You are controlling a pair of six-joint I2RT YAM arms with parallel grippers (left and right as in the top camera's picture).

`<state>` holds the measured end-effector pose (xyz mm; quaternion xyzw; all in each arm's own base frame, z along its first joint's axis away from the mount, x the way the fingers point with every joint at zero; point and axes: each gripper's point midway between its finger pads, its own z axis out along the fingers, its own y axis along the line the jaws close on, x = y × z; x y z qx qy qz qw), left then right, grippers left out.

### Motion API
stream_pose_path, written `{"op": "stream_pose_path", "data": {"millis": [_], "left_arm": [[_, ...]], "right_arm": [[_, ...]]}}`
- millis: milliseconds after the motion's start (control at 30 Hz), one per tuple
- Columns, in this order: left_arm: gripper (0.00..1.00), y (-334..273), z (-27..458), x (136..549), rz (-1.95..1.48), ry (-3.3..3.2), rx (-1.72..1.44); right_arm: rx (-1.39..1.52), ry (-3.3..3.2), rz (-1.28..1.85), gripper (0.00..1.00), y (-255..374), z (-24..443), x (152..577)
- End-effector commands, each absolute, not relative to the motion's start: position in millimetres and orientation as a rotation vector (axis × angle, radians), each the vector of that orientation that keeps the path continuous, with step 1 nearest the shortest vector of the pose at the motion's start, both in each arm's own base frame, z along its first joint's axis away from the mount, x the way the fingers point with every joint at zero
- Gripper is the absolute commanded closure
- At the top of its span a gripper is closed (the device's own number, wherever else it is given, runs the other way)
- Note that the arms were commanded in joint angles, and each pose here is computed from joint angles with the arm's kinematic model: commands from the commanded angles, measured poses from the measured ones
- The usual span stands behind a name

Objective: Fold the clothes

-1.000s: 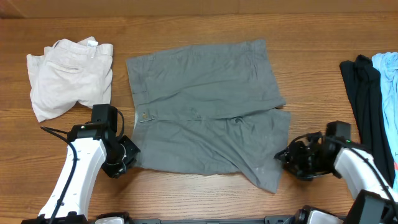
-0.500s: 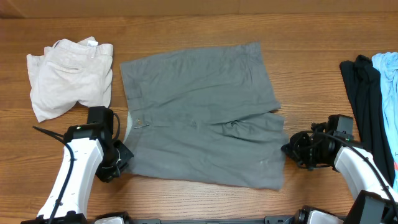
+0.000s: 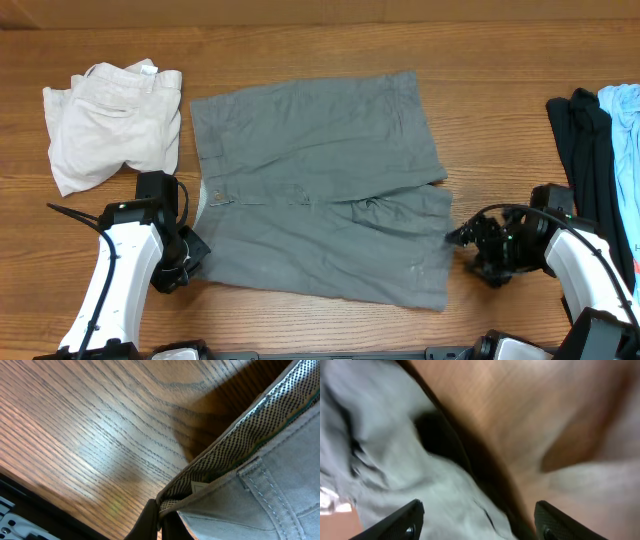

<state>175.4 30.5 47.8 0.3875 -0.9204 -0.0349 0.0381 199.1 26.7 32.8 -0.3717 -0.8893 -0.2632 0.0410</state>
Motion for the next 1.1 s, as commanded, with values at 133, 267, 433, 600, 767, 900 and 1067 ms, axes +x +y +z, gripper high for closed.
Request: {"op": "stream_pose_path", "data": {"millis": [133, 267, 433, 600, 767, 900, 1067], "left_arm": [[0.96, 38.5, 53.5, 182.3, -0.138, -2.868, 1.187], [0.96, 38.5, 53.5, 182.3, -0.138, -2.868, 1.187], [0.96, 38.8, 53.4, 184.1, -0.136, -2.874, 1.189], [0.96, 38.7, 53.4, 184.1, -0.135, -2.879, 1.177], [0.96, 39.0, 53.3, 185.9, -0.132, -2.887, 1.177], [0.96, 36.4, 53.1, 186.9, -0.107, -2.887, 1.176], [0.96, 35.0, 53.0, 188.5, -0.091, -2.890, 1.178]], "right_arm": [[-1.068, -2.743, -0.846, 0.26, 33.2, 52.0, 190.6], [-1.063, -2.829, -0.903, 0.25, 36.3, 74.6, 189.3], [-1.158, -2.835, -0.945, 0.87, 40.3, 93.7, 182.9], [-1.079, -2.695, -0.917, 0.85, 57.9, 94.9, 146.2], [-1.025, -2.641, -0.886, 0.42, 66.5, 96.4, 128.9], [-1.025, -2.632, -0.859, 0.35, 67.6, 94.0, 125.8], [-1.035, -2.637, -0.836, 0.33, 68.1, 75.3, 124.2]]}}
